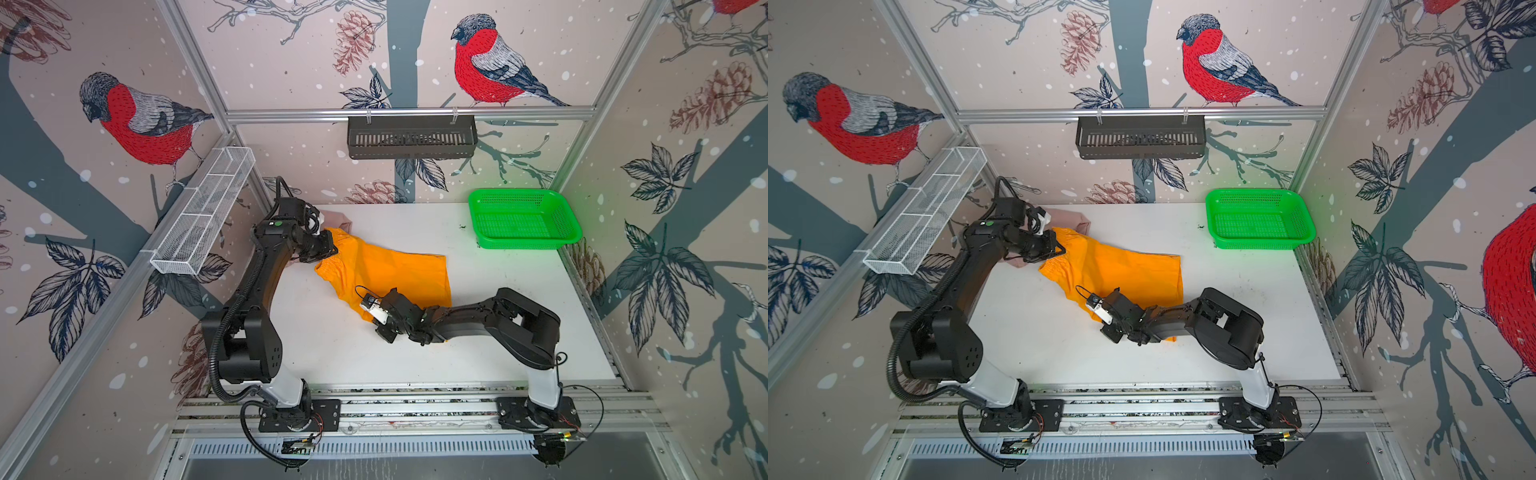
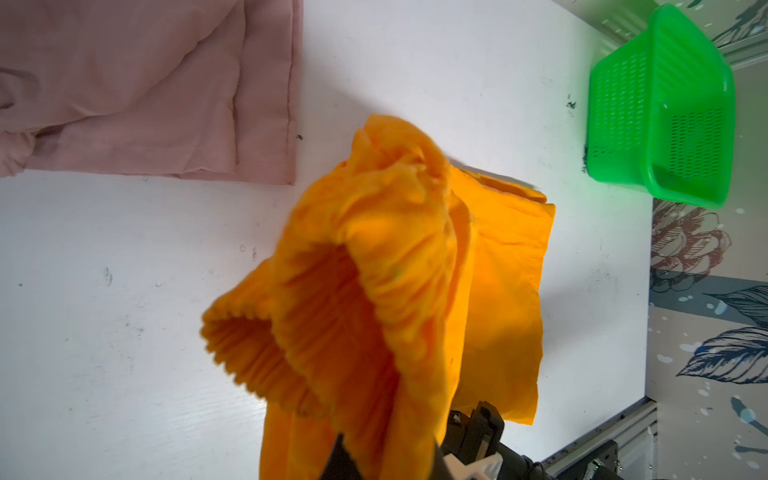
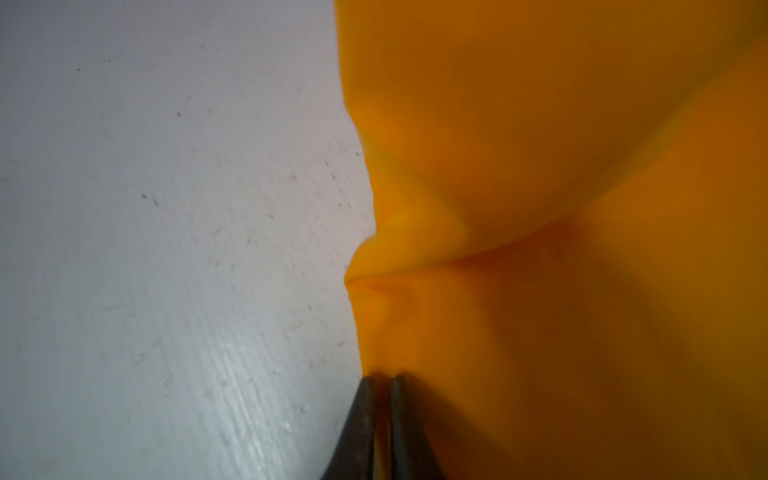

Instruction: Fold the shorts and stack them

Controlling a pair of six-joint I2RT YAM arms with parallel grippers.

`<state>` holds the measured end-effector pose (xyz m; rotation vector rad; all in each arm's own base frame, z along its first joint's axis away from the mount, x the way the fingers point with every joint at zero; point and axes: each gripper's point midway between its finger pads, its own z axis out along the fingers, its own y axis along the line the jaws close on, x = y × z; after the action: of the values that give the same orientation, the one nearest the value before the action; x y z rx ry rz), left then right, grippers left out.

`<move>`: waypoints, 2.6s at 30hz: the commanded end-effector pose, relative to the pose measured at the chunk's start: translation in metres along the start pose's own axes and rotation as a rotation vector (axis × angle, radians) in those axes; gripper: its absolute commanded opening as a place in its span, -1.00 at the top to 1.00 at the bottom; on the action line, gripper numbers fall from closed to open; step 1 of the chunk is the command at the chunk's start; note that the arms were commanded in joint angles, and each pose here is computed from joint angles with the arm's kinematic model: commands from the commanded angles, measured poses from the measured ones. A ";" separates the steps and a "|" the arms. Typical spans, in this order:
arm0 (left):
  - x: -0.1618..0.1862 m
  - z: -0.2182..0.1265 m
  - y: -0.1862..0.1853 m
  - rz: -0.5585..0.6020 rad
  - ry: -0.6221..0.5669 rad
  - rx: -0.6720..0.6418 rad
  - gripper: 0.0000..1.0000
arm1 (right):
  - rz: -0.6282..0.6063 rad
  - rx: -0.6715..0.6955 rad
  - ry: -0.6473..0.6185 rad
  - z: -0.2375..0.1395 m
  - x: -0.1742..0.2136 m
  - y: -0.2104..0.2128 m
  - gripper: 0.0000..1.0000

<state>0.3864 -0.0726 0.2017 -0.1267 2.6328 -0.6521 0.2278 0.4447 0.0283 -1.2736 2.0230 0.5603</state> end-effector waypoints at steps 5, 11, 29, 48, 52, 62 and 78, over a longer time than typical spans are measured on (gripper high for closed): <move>-0.003 -0.007 0.011 0.058 0.025 -0.086 1.00 | 0.140 0.013 -0.127 -0.047 -0.047 -0.050 0.65; -0.013 -0.013 0.003 0.105 -0.004 -0.067 1.00 | 0.207 0.085 -0.215 -0.047 -0.080 -0.124 0.91; -0.014 0.002 -0.004 0.135 0.026 -0.042 1.00 | 0.402 0.049 -0.356 0.081 -0.117 -0.180 0.98; -0.026 0.004 0.013 0.158 0.063 -0.178 1.00 | 0.181 -0.023 -0.271 0.013 -0.126 -0.143 0.37; -0.030 0.005 0.013 0.166 0.082 -0.187 1.00 | 0.124 -0.065 -0.207 -0.009 -0.095 -0.110 0.62; -0.036 0.001 0.014 0.178 0.088 -0.210 1.00 | -0.044 -0.131 -0.069 0.012 -0.051 -0.029 0.96; -0.040 -0.004 0.009 0.197 0.072 -0.233 1.00 | -0.051 -0.203 -0.109 0.080 -0.078 0.013 0.94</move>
<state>0.4258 -0.0527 0.2109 0.0533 2.7368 -0.3077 0.2616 0.5388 0.0267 -1.4155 1.8693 0.7700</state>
